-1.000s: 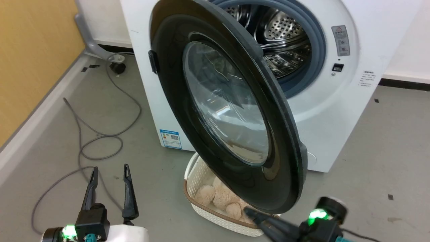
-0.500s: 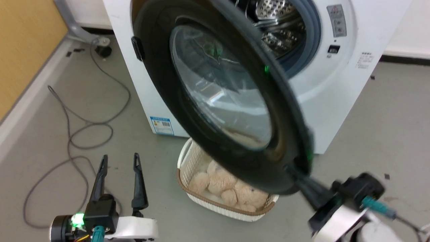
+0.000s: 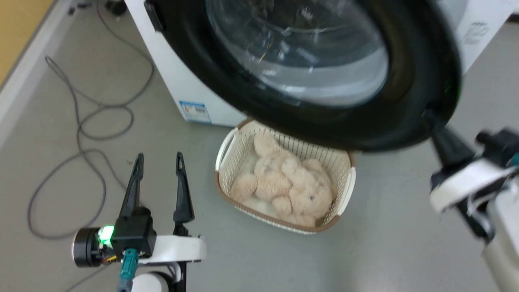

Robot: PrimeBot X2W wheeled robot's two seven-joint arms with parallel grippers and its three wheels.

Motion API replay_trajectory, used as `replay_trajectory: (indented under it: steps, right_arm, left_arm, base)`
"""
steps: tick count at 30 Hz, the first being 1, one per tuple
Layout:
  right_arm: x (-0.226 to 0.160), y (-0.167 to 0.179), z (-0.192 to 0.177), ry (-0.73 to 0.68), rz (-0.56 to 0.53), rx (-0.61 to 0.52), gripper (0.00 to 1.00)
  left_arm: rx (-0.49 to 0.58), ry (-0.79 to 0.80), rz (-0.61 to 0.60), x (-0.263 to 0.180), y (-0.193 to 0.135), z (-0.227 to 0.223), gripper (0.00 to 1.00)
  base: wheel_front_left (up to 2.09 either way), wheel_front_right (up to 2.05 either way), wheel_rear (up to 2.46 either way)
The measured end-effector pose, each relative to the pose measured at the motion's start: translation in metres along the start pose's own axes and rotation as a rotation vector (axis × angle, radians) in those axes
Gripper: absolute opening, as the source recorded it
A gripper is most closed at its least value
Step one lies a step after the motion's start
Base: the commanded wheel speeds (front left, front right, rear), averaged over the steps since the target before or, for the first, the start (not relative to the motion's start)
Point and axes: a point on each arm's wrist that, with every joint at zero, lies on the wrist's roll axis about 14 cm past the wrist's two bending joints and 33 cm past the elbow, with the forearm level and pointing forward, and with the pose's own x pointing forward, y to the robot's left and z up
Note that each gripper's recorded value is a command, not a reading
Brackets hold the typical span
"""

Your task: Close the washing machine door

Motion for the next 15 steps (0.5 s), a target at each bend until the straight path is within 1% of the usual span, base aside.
replay_trajectory:
  steps: [5, 15]
  right_arm:
    - [0.036, -0.025, -0.004, 0.007, -0.049, -0.003, 0.00]
    - [0.096, -0.055, -0.016, 0.027, -0.092, -0.032, 0.00]
  left_arm:
    - [-0.001, 0.019, 0.009, 0.013, -0.002, -0.011, 1.00]
    - [0.002, 0.069, 0.040, 0.026, 0.000, -0.035, 1.00]
  base:
    - [0.00, 0.00, 0.00]
    - [0.00, 0.00, 0.00]
